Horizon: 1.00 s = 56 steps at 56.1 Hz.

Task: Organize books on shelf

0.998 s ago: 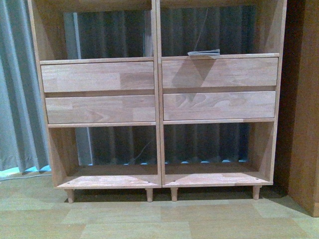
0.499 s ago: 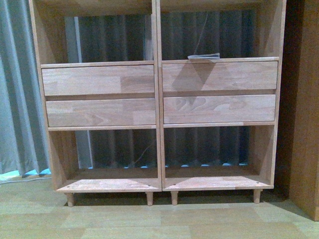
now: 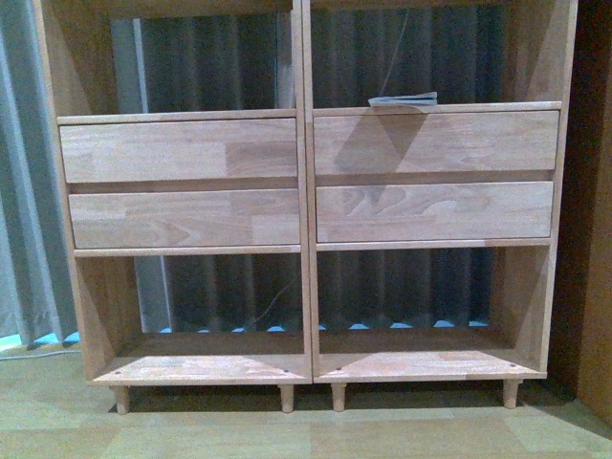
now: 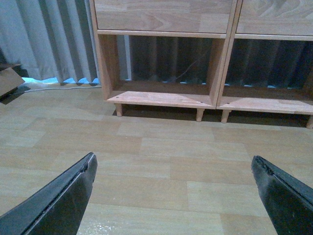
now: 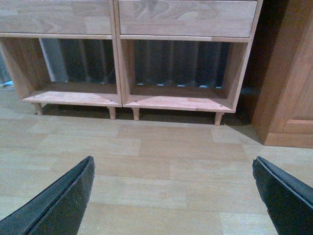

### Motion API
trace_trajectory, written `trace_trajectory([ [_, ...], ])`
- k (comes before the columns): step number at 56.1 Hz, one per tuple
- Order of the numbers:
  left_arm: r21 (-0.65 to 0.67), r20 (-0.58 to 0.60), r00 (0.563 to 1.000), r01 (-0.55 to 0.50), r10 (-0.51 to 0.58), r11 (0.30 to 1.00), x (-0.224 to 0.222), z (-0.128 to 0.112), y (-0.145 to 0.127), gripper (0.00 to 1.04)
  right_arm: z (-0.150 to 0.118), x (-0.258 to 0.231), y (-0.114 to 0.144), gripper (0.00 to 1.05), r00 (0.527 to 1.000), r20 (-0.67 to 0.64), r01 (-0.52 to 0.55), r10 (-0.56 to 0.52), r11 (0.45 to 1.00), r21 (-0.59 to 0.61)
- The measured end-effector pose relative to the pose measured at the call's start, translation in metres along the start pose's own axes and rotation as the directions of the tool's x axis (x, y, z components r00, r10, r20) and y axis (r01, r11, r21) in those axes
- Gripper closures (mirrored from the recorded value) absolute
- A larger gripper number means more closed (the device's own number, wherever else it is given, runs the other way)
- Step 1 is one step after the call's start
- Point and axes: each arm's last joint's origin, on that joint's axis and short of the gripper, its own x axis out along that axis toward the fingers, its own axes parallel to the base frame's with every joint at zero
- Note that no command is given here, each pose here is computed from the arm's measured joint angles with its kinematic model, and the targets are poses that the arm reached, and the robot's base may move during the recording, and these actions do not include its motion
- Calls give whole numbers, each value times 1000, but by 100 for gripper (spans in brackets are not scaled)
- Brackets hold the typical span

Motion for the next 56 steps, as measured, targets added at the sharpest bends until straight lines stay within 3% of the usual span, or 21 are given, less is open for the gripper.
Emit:
trace_trajectory([
  [56,0,1,1000,-1,1,1000,0,0,0,7,0,0,0,7,1000,0,0,0,1000,0],
])
